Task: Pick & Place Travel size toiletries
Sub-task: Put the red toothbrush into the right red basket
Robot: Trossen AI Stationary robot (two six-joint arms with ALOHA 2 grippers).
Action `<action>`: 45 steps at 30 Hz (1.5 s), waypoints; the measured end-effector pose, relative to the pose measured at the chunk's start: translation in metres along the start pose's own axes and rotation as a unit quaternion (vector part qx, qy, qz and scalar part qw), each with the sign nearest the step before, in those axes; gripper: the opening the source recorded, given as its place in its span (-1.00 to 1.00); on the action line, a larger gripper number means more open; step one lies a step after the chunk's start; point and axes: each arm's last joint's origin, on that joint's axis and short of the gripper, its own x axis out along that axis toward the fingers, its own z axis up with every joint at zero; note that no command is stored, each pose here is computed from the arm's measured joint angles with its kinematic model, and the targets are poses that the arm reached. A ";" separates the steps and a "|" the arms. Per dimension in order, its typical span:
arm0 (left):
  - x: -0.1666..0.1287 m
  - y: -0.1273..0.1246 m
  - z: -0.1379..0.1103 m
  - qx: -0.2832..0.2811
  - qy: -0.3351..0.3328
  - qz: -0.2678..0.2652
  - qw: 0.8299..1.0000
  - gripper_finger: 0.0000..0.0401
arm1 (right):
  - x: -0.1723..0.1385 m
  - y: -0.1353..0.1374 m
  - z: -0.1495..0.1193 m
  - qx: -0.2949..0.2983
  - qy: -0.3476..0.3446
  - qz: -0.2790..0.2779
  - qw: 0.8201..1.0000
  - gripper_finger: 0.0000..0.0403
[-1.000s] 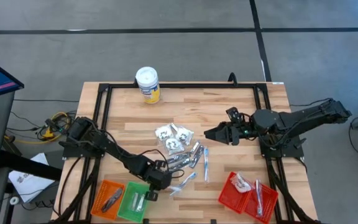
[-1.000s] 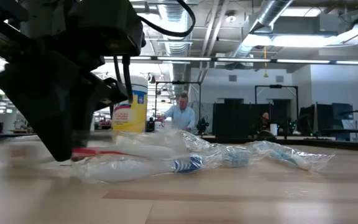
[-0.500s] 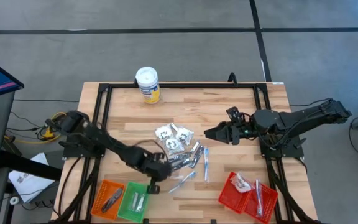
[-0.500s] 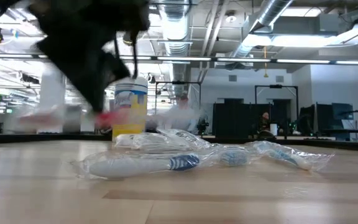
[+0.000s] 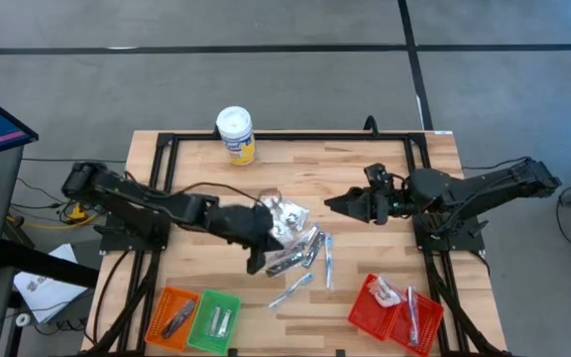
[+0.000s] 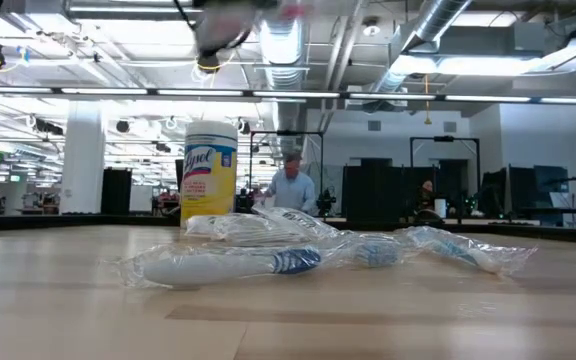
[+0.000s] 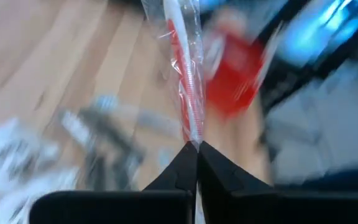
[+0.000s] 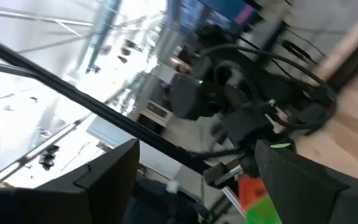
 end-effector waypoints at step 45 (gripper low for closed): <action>-0.044 0.014 0.087 -0.188 -0.368 -0.163 0.896 -1.00 | 0.042 -0.023 0.030 -0.041 -0.107 0.085 0.990 0.55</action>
